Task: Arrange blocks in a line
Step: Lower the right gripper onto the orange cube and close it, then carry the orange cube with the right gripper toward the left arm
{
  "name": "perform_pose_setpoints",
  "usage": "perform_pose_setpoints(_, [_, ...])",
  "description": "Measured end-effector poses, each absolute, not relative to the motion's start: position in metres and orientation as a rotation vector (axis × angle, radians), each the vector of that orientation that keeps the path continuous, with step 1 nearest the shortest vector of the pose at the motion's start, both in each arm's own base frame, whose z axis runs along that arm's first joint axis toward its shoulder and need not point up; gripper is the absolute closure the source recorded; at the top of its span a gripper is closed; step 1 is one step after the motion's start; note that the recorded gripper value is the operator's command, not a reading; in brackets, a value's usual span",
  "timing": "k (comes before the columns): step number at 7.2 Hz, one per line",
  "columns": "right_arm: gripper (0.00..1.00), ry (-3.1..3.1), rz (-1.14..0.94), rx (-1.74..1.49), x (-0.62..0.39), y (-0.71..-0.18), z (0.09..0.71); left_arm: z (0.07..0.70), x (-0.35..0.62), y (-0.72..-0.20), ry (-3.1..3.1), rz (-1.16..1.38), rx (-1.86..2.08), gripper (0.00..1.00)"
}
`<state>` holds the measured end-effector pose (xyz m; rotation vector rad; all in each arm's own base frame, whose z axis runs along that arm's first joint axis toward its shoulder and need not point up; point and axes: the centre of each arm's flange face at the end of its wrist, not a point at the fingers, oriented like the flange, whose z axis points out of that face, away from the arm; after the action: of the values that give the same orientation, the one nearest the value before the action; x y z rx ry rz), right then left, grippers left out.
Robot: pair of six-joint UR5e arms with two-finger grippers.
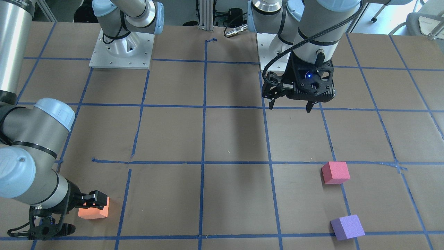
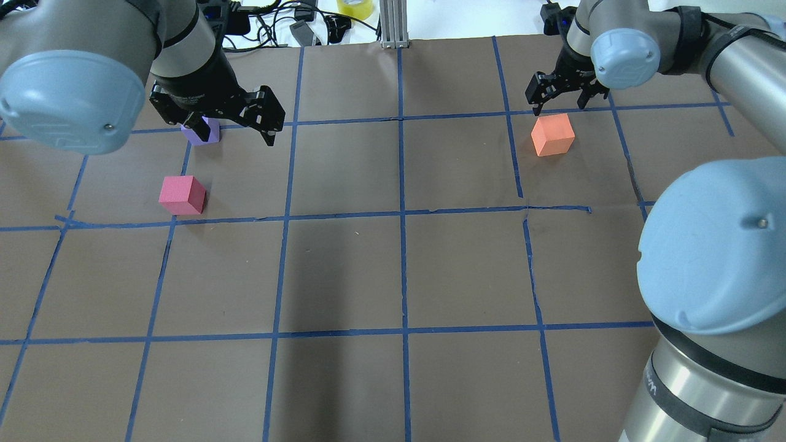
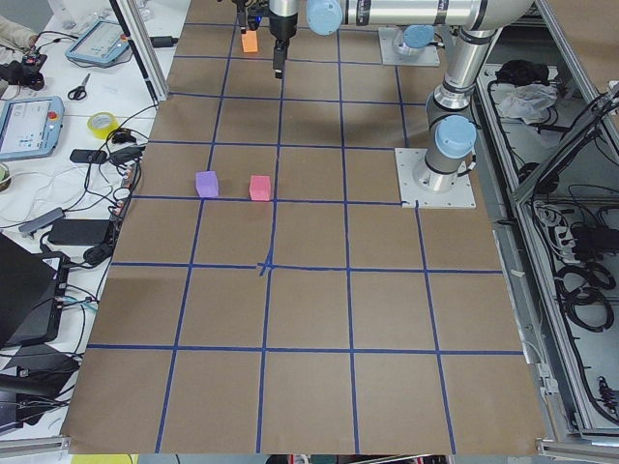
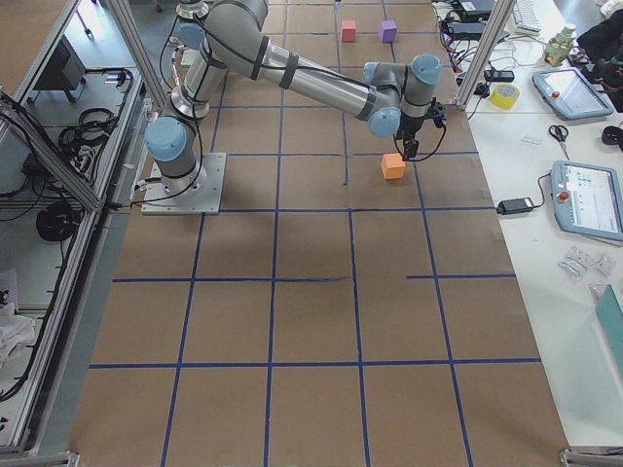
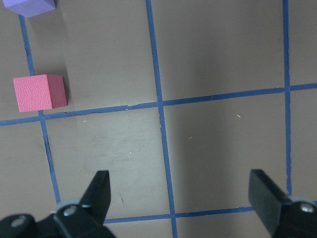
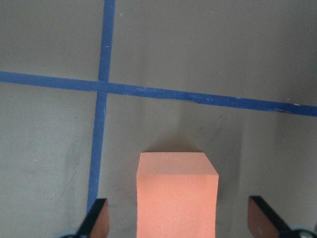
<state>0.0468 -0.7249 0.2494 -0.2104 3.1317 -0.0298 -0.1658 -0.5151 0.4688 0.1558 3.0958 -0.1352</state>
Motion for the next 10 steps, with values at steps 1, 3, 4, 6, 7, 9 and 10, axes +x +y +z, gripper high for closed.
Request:
perform_pose_setpoints(1, [0.01,3.123,-0.003,-0.22,0.043,-0.726,0.235,0.469,-0.166,-0.515,3.096,-0.135,0.156,0.0])
perform_pose_setpoints(3, [0.4,3.112,0.055,-0.227,0.041,-0.726,0.208,0.469,-0.166,-0.515,3.096,-0.135,0.157,0.0])
perform_pose_setpoints(4, [0.52,3.109,0.072,-0.229,0.041,-0.726,0.2,0.469,-0.166,-0.515,3.095,-0.135,0.158,0.0])
perform_pose_setpoints(6, [0.52,3.108,0.079,-0.218,0.044,-0.726,0.2,0.469,-0.166,-0.515,3.095,-0.135,0.159,0.0])
perform_pose_setpoints(7, [0.51,3.105,0.066,-0.201,0.059,-0.726,0.205,0.469,-0.166,-0.515,3.094,-0.134,0.16,0.0])
perform_pose_setpoints(9, [0.51,3.1,0.025,-0.13,0.149,-0.72,0.215,0.469,-0.165,-0.515,3.093,-0.133,0.16,0.0])
perform_pose_setpoints(10, [0.5,3.094,0.005,-0.061,0.199,-0.715,0.22,0.469,-0.165,-0.515,3.093,-0.133,0.159,0.0])
